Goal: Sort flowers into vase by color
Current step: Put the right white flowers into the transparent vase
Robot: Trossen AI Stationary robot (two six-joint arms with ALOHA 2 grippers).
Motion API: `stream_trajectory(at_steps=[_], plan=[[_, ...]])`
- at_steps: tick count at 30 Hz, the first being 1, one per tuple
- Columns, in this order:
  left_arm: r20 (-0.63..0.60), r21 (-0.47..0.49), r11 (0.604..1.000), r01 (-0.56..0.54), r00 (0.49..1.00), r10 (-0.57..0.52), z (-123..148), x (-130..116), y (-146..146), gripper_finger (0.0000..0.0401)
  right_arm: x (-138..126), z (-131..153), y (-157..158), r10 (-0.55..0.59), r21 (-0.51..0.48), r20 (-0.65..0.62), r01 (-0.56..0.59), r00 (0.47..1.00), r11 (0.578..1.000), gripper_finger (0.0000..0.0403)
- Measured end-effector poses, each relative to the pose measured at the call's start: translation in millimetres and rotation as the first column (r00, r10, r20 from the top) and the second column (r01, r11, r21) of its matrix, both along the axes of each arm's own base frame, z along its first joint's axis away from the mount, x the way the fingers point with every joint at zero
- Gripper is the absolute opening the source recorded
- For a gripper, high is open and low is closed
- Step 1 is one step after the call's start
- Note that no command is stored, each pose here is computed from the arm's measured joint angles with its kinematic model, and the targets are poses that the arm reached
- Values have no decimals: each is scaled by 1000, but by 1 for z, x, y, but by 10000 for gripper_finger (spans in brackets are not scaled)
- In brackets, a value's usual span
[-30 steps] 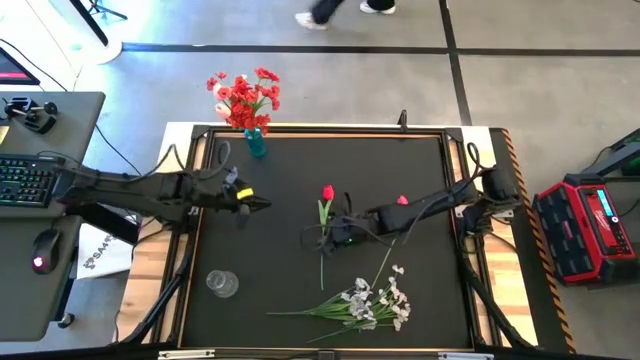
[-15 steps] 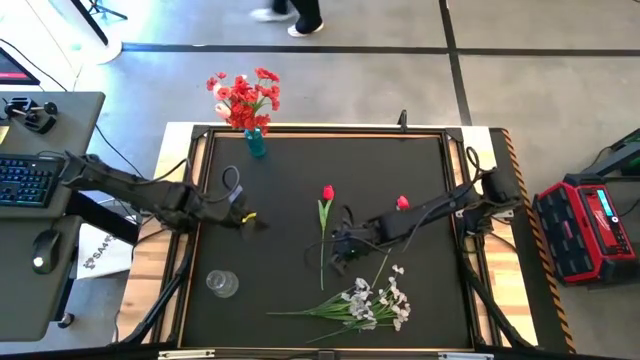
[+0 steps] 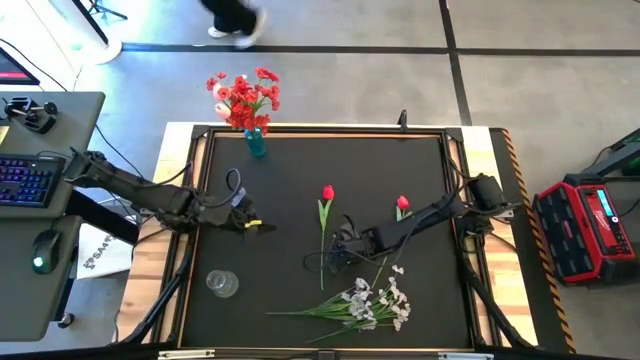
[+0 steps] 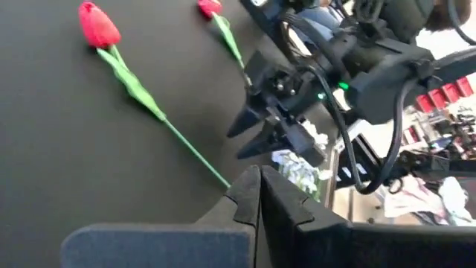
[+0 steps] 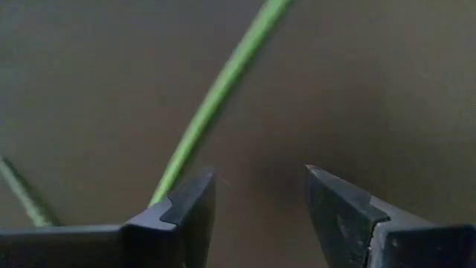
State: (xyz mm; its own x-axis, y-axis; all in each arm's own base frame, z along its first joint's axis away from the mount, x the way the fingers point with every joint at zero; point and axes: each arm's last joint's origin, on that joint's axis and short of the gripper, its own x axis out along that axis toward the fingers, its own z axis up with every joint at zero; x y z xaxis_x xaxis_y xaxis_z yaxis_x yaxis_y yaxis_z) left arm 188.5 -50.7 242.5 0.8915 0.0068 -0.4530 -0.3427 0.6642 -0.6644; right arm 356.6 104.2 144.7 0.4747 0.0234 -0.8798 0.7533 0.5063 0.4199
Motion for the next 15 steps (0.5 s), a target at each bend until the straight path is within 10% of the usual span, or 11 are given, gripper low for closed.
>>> stream_trajectory(at_steps=[15], plan=[[-76, 110, 969, 220, 974, -213, -17, 19, 0, 43, -18, 6, 32, -237, 209, -168, 270, 957, 940, 189]])
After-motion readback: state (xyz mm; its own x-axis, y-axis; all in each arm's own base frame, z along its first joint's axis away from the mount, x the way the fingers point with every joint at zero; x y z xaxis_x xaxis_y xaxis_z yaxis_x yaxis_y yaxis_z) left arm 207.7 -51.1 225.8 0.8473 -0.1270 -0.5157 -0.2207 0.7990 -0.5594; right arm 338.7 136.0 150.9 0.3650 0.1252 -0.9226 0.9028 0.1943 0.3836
